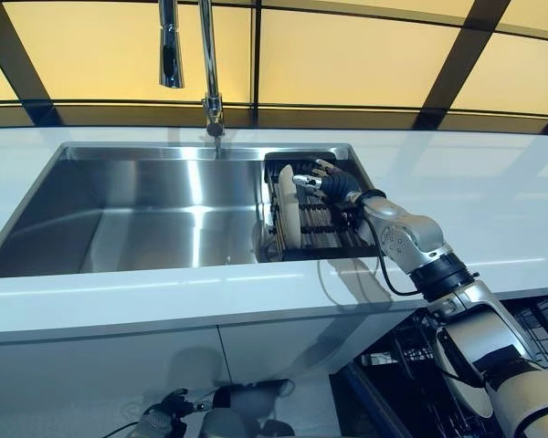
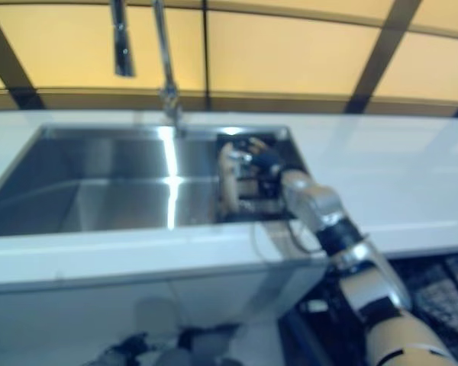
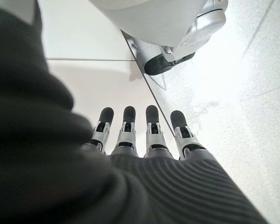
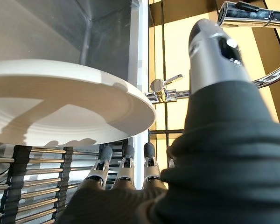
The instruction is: Take plates into dishwasher
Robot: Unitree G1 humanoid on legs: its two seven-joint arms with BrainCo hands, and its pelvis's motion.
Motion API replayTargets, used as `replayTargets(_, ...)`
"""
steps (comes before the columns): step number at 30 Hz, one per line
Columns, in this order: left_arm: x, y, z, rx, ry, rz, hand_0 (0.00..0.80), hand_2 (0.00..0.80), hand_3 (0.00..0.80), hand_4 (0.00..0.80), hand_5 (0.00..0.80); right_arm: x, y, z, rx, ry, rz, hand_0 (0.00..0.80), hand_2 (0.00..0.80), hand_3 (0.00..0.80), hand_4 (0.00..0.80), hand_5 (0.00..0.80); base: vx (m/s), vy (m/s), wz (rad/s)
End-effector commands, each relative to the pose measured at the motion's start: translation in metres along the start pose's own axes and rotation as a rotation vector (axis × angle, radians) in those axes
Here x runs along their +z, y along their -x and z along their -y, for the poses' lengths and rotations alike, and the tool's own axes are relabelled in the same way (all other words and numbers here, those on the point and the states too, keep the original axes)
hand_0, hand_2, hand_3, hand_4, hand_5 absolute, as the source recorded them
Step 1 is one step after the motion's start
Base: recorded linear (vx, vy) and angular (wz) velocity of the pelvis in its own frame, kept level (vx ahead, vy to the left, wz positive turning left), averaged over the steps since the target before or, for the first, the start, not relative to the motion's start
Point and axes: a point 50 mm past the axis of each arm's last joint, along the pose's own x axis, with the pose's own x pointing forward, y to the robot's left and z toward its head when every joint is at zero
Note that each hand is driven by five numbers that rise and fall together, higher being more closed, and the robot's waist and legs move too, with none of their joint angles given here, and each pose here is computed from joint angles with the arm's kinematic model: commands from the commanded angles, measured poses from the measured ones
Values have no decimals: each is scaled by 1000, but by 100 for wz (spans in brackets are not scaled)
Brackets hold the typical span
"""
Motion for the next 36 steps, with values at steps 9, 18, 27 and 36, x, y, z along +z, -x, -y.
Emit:
replayTargets(9, 1, -1, 5, -14, -86, -3, 0, 0, 0, 0, 0, -9, 3, 9, 7, 53, 21, 0, 0, 0, 0, 0, 0, 0, 0)
replayTargets(18, 4, -2, 5, -18, -84, -1, 0, 0, 0, 0, 0, -30, 1, 5, 11, 64, -36, 0, 0, 0, 0, 0, 0, 0, 0)
replayTargets(27, 6, -2, 6, -21, -89, 4, 0, 0, 0, 0, 0, -45, 2, 2, 16, 61, -65, 0, 0, 0, 0, 0, 0, 0, 0)
replayTargets(36, 8, -2, 8, -24, -86, 10, 0, 0, 0, 0, 0, -58, 2, -6, 51, 61, -75, 0, 0, 0, 0, 0, 0, 0, 0)
